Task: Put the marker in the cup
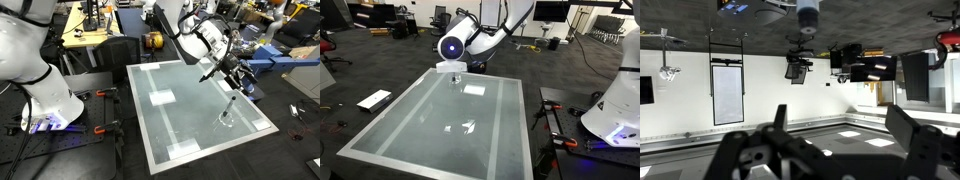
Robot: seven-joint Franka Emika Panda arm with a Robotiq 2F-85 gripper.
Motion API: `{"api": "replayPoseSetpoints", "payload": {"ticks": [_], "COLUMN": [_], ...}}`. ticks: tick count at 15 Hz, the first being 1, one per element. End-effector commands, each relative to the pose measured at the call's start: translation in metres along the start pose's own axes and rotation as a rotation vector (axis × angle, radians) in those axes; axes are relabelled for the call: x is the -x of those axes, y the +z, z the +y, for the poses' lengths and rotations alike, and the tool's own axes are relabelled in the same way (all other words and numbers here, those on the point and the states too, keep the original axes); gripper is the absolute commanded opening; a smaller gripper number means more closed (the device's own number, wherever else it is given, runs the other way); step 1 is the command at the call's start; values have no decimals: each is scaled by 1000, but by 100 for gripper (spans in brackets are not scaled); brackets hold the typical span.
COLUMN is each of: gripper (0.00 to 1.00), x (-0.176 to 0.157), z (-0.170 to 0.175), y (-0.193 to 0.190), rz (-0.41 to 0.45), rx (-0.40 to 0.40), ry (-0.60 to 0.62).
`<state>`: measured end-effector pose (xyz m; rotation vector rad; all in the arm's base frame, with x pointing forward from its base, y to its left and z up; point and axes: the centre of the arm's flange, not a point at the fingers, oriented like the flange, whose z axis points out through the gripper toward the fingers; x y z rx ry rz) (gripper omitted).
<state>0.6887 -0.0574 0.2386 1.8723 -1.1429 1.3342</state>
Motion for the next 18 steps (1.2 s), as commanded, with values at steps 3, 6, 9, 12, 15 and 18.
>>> {"api": "replayPoseSetpoints", "payload": {"ticks": [3,6,9,12,15,18], "gripper": [100,100,100,100,100,100], "x": [-16,-20,-15,-18,-18,-17], "z": [23,30,14,20,21,22], "y": [-49,-64,-55,-63,-63,-63], "rz": [62,75,51,50,49,49], "rx": [-11,-21,-27,-34,-34,-33], "ry": [48,57,48,51,49,48]}}
